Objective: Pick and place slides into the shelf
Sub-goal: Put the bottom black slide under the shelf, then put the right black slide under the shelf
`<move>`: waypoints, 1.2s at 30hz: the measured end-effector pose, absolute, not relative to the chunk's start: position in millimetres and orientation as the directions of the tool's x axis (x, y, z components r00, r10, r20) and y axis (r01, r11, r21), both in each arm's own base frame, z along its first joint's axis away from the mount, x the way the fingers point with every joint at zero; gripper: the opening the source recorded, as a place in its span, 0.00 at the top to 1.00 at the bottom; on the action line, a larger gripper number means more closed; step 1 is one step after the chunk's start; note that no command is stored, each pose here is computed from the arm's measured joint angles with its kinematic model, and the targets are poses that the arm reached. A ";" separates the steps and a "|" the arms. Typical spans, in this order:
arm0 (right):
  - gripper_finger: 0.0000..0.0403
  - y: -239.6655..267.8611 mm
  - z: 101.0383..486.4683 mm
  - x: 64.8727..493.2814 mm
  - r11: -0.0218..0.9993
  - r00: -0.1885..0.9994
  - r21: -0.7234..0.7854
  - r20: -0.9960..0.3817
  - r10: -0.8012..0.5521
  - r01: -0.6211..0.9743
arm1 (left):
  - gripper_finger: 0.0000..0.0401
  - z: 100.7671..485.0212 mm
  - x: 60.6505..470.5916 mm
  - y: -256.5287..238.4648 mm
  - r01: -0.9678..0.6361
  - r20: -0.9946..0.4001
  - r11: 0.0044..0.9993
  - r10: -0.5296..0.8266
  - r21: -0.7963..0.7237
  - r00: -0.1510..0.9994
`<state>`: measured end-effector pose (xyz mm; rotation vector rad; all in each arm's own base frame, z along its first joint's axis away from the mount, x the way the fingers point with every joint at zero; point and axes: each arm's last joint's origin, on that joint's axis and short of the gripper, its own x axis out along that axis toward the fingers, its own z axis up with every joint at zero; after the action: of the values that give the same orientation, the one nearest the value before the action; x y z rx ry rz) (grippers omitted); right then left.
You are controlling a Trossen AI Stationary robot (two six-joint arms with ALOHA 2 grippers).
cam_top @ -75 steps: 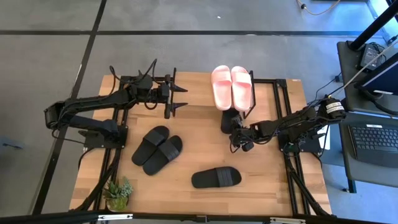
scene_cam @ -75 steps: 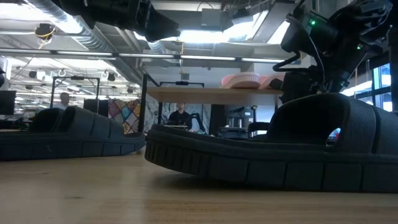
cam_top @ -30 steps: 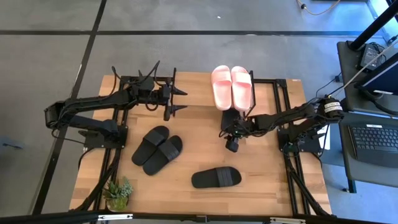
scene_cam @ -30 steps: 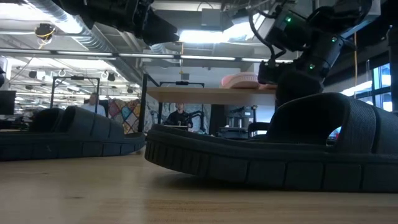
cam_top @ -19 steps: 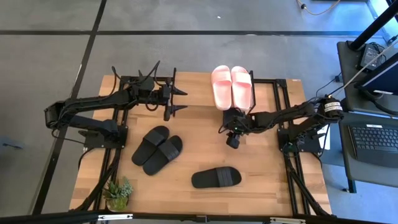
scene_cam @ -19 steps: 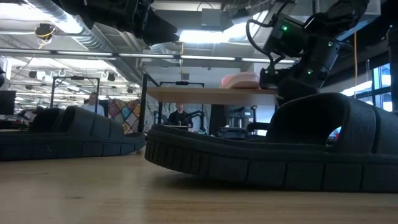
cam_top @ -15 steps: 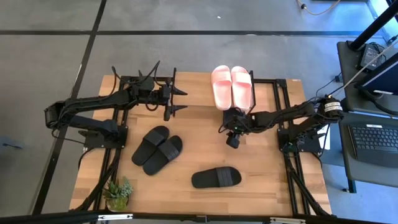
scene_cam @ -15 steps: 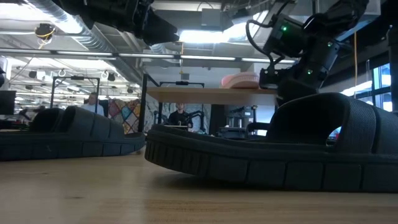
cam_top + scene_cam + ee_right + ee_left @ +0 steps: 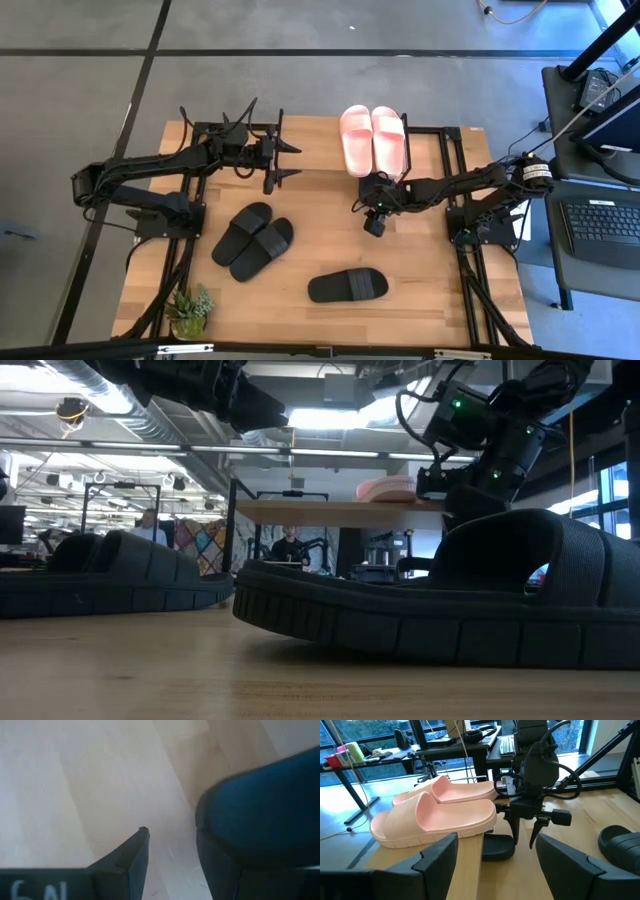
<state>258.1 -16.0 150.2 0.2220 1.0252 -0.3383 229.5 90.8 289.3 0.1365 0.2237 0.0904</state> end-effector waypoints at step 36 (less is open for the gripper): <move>0.59 100.8 236.7 209.1 0.678 0.721 0.700 -0.587 0.369 0.223 | 0.35 289.8 245.0 29.7 0.148 -0.210 0.988 -0.153 -0.037 0.966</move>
<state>209.1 100.8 236.7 0.8433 0.7852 0.0923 245.0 29.7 289.8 -0.0208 0.2135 -0.1521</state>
